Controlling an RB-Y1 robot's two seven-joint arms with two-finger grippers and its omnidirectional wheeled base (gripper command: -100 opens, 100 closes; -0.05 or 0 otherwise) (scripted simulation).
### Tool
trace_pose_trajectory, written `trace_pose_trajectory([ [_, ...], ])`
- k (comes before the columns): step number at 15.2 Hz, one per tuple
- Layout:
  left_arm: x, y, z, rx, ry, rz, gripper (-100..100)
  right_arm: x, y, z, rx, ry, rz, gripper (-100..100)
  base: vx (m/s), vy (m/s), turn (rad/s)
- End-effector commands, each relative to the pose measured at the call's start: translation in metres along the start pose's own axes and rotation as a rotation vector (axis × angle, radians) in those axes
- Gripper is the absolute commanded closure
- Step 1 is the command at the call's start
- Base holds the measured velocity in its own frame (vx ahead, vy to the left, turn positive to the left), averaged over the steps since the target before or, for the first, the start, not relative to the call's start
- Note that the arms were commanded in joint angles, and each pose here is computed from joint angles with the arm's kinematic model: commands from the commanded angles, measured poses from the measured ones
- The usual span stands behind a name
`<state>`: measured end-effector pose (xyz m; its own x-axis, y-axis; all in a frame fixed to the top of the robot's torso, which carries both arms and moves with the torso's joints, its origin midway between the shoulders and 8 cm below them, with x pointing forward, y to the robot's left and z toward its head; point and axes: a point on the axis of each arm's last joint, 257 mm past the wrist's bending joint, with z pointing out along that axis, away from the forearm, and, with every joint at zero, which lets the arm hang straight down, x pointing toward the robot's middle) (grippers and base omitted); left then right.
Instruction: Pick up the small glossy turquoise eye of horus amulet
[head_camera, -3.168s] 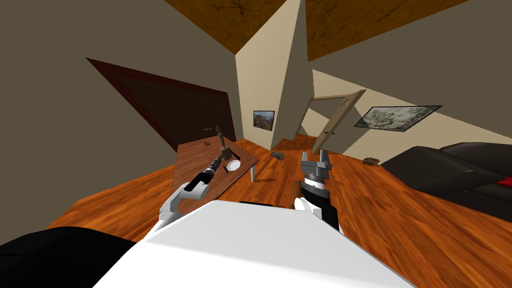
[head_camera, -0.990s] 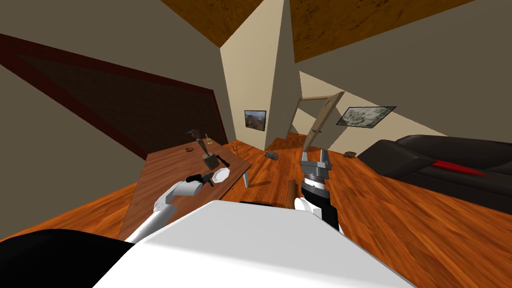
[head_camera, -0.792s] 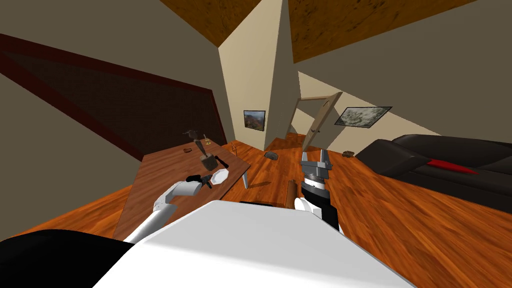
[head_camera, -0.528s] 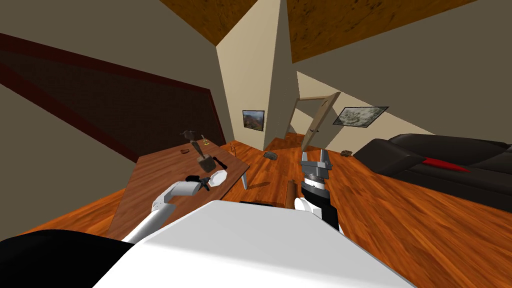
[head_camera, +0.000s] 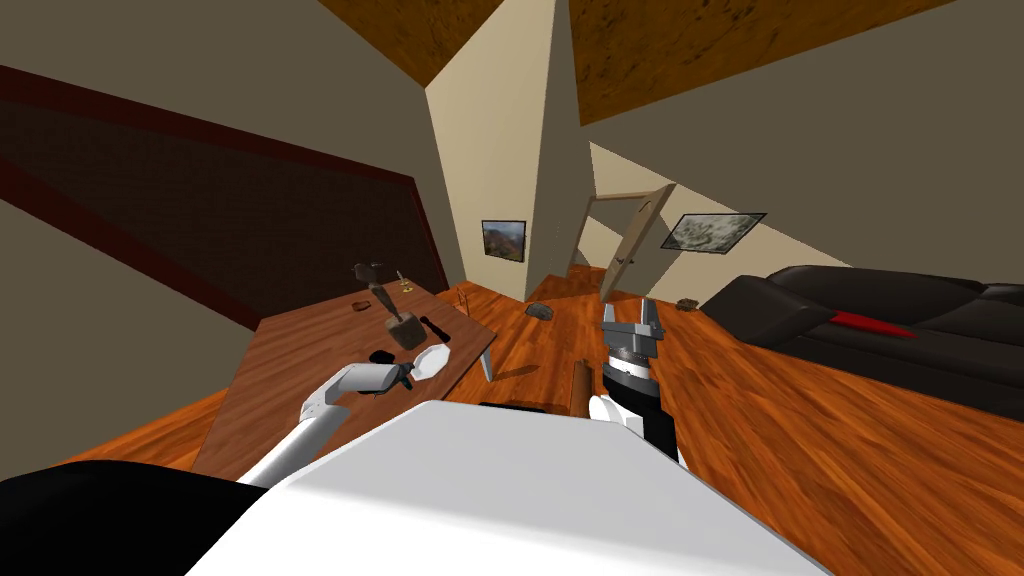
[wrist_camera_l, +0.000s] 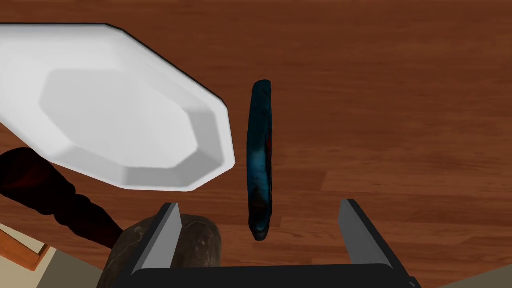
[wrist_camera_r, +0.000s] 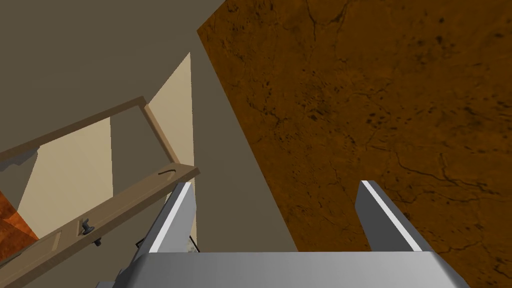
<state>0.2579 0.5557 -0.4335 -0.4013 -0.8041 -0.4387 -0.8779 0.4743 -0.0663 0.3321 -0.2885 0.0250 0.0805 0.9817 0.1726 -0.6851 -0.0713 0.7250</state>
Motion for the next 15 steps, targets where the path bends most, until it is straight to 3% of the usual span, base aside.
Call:
trace_pose_trajectory([
  [1,0.003,0.009,0.002,-0.032,0.021,0.005,-100,0.000,0.000,0.000,0.000,0.000,0.000,0,0.043,-0.004,-0.030],
  [9,0.004,0.016,0.023,-0.039,0.009,-0.048,-100,0.000,0.000,0.000,0.000,0.000,0.000,0,-0.031,0.024,-0.099],
  [10,0.004,0.015,0.020,-0.037,0.010,-0.041,-100,0.000,0.000,0.000,0.000,0.000,0.000,0,-0.028,0.021,-0.045],
  [11,0.004,0.015,0.021,-0.037,0.009,-0.043,100,0.000,0.000,0.000,0.000,0.000,0.000,0,-0.010,0.009,-0.002],
  [15,0.004,0.015,0.021,-0.038,0.009,-0.044,100,0.000,0.000,0.000,0.000,0.000,0.000,0,-0.002,0.002,0.003],
])
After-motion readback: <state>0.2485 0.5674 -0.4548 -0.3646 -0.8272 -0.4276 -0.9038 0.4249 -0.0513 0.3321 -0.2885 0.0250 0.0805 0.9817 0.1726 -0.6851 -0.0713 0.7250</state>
